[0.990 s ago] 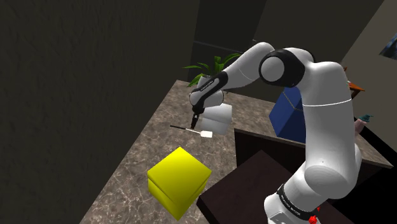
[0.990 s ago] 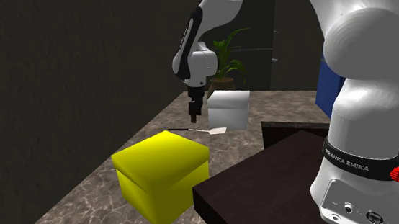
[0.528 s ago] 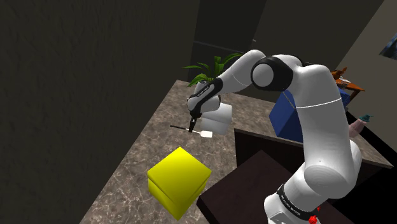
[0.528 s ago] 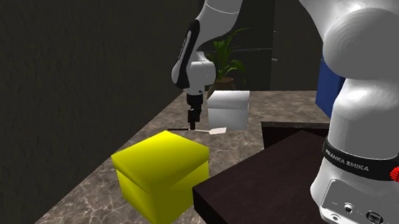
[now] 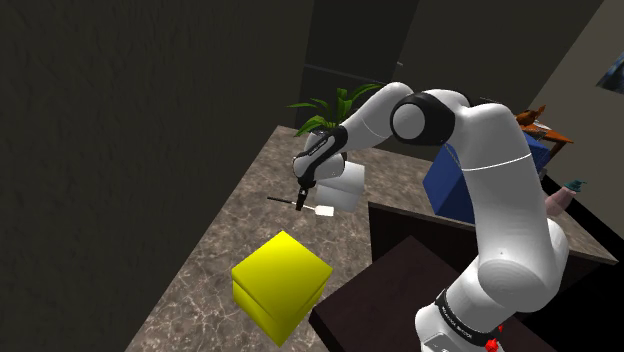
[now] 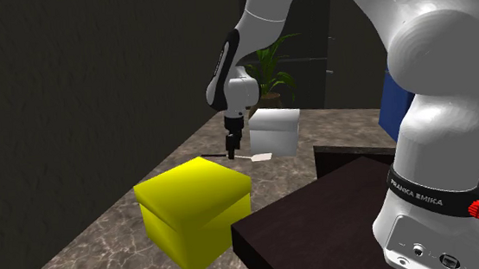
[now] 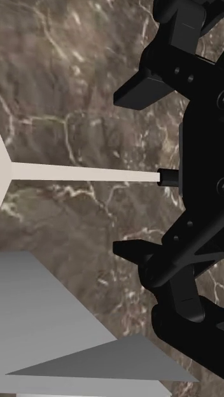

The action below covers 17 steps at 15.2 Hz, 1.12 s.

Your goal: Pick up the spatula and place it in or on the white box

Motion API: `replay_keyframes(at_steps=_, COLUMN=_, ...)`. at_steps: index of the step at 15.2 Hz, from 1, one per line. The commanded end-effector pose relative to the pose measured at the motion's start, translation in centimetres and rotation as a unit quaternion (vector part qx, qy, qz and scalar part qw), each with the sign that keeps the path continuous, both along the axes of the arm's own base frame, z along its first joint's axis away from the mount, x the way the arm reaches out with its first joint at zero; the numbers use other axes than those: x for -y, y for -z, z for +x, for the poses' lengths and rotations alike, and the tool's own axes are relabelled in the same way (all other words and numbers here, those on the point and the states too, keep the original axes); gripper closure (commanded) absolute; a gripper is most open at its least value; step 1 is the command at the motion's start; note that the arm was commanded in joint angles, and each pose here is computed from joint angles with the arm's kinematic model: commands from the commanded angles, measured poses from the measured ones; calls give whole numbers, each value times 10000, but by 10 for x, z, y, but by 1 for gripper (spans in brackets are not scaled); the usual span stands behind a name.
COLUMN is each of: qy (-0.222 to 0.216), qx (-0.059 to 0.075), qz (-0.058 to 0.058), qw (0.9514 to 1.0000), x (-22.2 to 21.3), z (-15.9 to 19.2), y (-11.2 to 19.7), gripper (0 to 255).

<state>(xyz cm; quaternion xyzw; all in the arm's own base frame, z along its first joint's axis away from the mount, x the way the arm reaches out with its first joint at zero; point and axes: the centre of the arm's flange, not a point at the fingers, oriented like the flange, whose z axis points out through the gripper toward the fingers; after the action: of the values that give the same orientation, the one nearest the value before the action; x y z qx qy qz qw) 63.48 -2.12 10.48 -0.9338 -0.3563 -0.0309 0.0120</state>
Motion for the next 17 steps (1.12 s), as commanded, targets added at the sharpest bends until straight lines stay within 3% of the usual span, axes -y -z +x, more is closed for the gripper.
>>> replay_keyframes(at_steps=1, qy=0, qx=0, qz=0, qw=10000, x=0, z=0, y=0, gripper=0)
replay_keyframes(at_steps=2, qy=0, qx=0, qz=0, qw=10000, x=0, z=0, y=0, gripper=255)
replay_keyframes(at_steps=11, qy=0, qx=0, qz=0, qw=10000, x=0, z=0, y=0, gripper=255)
replay_keyframes(at_steps=17, qy=0, qx=0, qz=0, qw=10000, x=0, z=0, y=-32, gripper=255)
